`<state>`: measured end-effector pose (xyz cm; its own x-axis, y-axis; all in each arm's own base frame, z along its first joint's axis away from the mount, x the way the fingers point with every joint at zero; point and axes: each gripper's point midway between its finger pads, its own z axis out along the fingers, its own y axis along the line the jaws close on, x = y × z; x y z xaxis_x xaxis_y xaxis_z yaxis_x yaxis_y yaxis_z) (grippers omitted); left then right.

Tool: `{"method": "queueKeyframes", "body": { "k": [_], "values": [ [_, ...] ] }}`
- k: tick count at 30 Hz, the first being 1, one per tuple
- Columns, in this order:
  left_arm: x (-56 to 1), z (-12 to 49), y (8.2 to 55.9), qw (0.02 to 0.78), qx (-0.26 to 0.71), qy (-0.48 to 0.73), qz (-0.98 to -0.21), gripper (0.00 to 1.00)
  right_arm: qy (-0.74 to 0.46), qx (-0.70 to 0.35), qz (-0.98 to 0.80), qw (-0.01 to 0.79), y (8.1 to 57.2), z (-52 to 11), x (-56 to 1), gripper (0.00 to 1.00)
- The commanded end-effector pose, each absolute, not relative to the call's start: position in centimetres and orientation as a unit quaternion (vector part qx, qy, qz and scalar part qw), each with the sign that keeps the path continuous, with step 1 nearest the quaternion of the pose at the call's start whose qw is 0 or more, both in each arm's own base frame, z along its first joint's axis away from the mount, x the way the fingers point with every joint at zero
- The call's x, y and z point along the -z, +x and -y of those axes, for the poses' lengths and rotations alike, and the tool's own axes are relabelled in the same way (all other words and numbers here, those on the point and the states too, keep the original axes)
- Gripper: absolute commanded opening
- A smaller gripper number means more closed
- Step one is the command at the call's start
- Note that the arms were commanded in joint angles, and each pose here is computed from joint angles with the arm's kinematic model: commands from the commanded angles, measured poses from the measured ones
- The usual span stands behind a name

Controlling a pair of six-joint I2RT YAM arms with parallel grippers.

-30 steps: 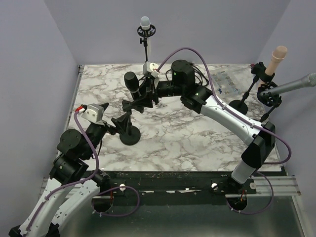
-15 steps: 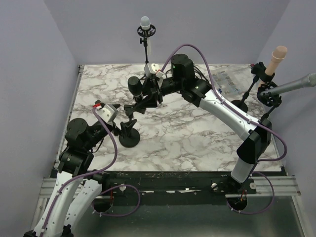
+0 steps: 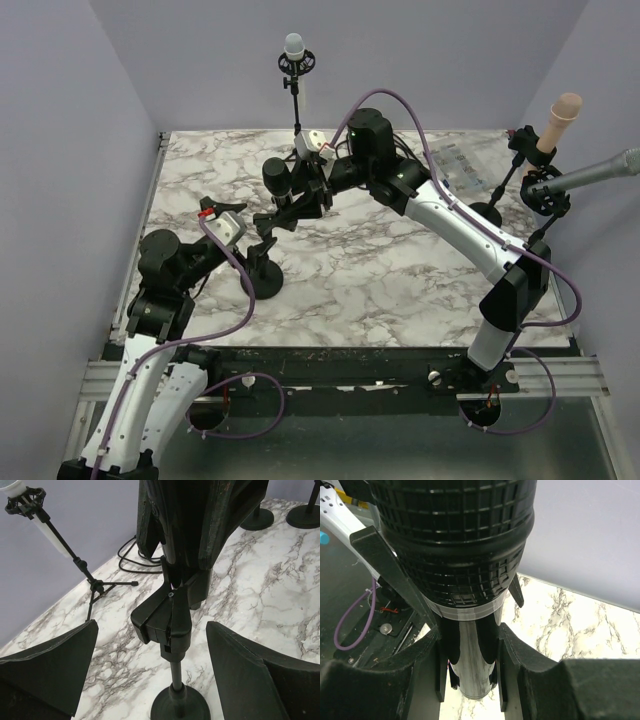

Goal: Remove the microphone from the stand

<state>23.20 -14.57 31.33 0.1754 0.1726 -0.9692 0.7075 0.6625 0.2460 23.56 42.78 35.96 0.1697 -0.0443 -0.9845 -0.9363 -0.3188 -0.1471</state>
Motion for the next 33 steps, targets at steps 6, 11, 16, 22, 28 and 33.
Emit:
{"method": "queueKeyframes", "body": {
  "k": [6, 11, 16, 22, 28, 33],
  "values": [
    [-31.8, 15.4, 23.1, 0.675, 0.220, 0.395, -0.583, 0.87, -0.628, -0.527, -0.411, 0.399, 23.4, -42.6, -34.3, 0.01],
    [-31.8, 15.9, 23.0, 0.662, 0.235, 0.409, -0.582, 0.85, -0.629, -0.528, -0.411, 0.395, 23.5, -42.7, -34.1, 0.01],
    [-32.0, 16.1, 23.0, 0.658, 0.241, 0.415, -0.580, 0.81, -0.629, -0.530, -0.408, 0.396, 23.5, -42.7, -34.4, 0.01],
    [-31.8, 15.5, 23.4, 0.652, 0.225, 0.411, -0.596, 0.00, -0.629, -0.528, -0.411, 0.397, 23.6, -42.8, -34.3, 0.01],
    [-31.6, 15.0, 23.1, 0.664, 0.217, 0.393, -0.598, 0.00, -0.620, -0.521, -0.423, 0.406, 24.2, -43.0, -34.6, 0.01],
    [-30.8, 15.1, 23.1, 0.658, 0.225, 0.384, -0.607, 0.00, -0.566, -0.476, -0.487, 0.465, 27.5, -43.4, -35.4, 0.01]
  ]
}}
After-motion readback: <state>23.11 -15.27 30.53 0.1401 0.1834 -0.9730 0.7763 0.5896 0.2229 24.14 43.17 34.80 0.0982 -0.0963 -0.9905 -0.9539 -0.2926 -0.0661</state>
